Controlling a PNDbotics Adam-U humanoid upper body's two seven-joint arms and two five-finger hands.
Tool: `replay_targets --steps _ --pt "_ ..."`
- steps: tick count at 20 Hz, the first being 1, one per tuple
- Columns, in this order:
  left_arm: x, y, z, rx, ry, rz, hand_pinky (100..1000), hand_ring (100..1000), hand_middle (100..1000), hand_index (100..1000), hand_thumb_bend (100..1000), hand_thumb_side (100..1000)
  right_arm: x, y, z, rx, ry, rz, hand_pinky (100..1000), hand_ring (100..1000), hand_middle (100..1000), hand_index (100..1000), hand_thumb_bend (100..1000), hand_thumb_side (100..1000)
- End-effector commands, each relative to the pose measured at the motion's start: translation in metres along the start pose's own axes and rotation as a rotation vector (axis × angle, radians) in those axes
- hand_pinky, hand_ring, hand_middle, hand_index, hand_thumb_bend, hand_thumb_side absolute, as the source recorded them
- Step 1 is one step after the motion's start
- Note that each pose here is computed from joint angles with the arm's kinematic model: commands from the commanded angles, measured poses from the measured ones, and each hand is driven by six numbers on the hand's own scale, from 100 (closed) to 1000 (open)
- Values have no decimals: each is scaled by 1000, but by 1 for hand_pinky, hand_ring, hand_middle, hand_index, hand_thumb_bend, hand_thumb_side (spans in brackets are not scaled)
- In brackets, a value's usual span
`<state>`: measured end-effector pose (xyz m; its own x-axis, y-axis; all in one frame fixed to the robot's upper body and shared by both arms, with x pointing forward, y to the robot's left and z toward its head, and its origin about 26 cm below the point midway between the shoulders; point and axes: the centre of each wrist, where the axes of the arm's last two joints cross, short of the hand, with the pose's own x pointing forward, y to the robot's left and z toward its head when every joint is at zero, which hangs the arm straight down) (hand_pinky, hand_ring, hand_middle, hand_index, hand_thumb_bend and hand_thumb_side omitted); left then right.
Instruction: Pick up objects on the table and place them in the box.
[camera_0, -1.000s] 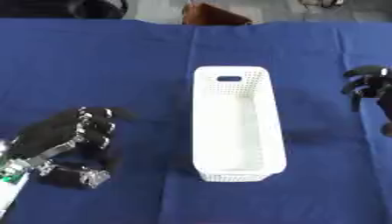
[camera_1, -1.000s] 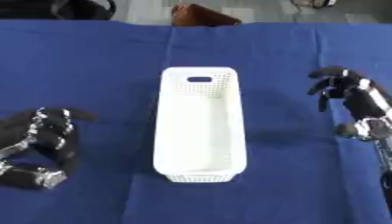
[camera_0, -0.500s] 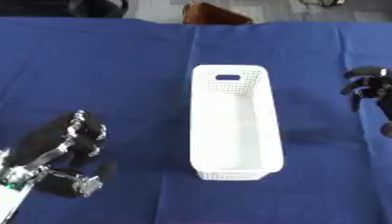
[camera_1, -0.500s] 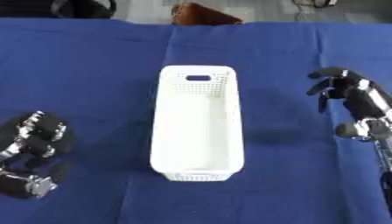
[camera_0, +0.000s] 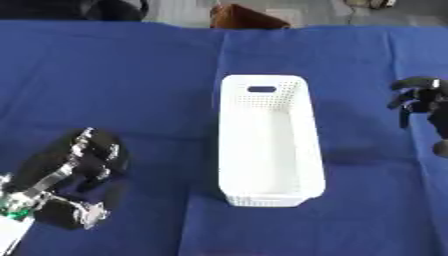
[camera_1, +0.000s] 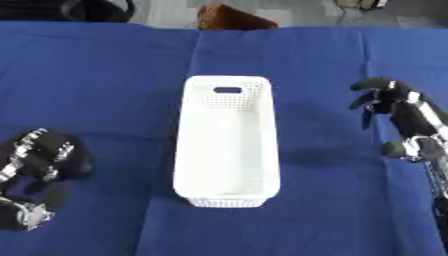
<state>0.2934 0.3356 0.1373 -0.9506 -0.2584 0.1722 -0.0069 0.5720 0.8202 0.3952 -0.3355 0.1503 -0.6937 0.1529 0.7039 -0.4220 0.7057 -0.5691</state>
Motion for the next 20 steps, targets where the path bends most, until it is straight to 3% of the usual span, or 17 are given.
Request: replay_targets --steps 1,10,20 --pt "6 15 -2 55 -10 42 100 100 100 100 100 672 7 -8 0 222 -162 184 350 629 748 813 1000 541" --pt "30 65 -18 287 3 422 100 100 100 100 100 606 6 -6 7 219 -136 167 349 628 747 813 1000 541" --pt "30 75 -19 268 -11 549 100 100 100 100 100 593 7 -8 7 216 -138 169 350 629 747 813 1000 541"
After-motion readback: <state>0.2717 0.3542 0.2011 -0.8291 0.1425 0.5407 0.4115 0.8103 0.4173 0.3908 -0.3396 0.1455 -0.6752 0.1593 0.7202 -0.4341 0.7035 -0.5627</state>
